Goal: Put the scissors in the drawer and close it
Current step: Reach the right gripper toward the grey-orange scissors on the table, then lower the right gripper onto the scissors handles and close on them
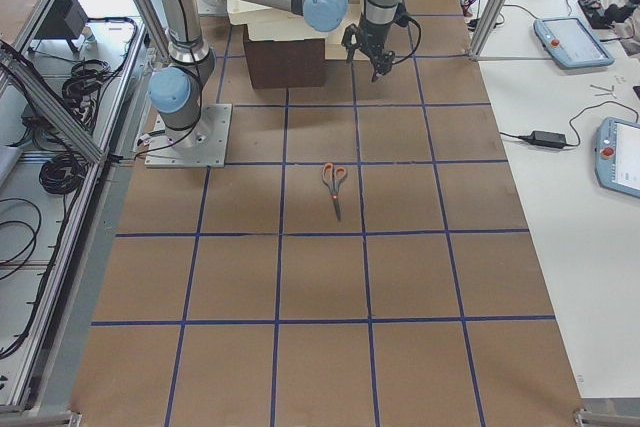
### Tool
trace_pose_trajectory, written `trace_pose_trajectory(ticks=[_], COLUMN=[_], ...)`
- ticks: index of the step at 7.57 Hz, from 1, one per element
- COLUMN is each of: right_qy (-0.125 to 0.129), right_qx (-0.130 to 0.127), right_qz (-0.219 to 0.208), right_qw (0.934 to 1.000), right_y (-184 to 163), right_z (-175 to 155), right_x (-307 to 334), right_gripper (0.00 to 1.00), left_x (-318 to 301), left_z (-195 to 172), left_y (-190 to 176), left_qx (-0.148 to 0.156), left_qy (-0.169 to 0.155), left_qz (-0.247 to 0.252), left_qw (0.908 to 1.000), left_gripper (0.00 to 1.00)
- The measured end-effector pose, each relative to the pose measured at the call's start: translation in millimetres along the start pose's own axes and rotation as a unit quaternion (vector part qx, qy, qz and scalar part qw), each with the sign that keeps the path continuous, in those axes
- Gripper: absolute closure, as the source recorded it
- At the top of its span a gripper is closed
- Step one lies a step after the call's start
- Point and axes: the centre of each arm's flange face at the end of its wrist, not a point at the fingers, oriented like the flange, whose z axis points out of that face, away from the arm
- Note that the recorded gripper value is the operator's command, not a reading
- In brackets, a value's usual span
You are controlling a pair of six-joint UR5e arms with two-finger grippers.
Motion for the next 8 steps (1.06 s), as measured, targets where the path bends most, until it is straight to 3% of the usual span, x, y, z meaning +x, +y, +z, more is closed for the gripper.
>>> trace_pose_trajectory(ticks=[2,3,5,8], right_qy=[-0.003,0.013,0.045,0.089], right_qx=[0.008,0.013,0.017,0.010], right_qz=[-0.091,-0.150,-0.251,-0.358], right_qw=[0.9958,0.9885,0.9667,0.9295], right_y=[58.6,84.2,130.6,163.9], right_z=[47.7,69.2,119.2,188.5], right_x=[31.1,42.9,50.4,32.6], right_gripper=[0.06,0.06,0.05,0.05], left_x=[0.0,0.0,0.1,0.1], left_z=[0.1,0.1,0.1,0.1], left_y=[0.0,0.0,0.1,0.1], left_qx=[0.000,0.000,0.000,0.000], left_qy=[0.000,0.000,0.000,0.000], left_qz=[0.000,-0.001,0.000,0.000], left_qw=[1.0000,1.0000,1.0000,1.0000], left_gripper=[0.00,0.00,0.00,0.00])
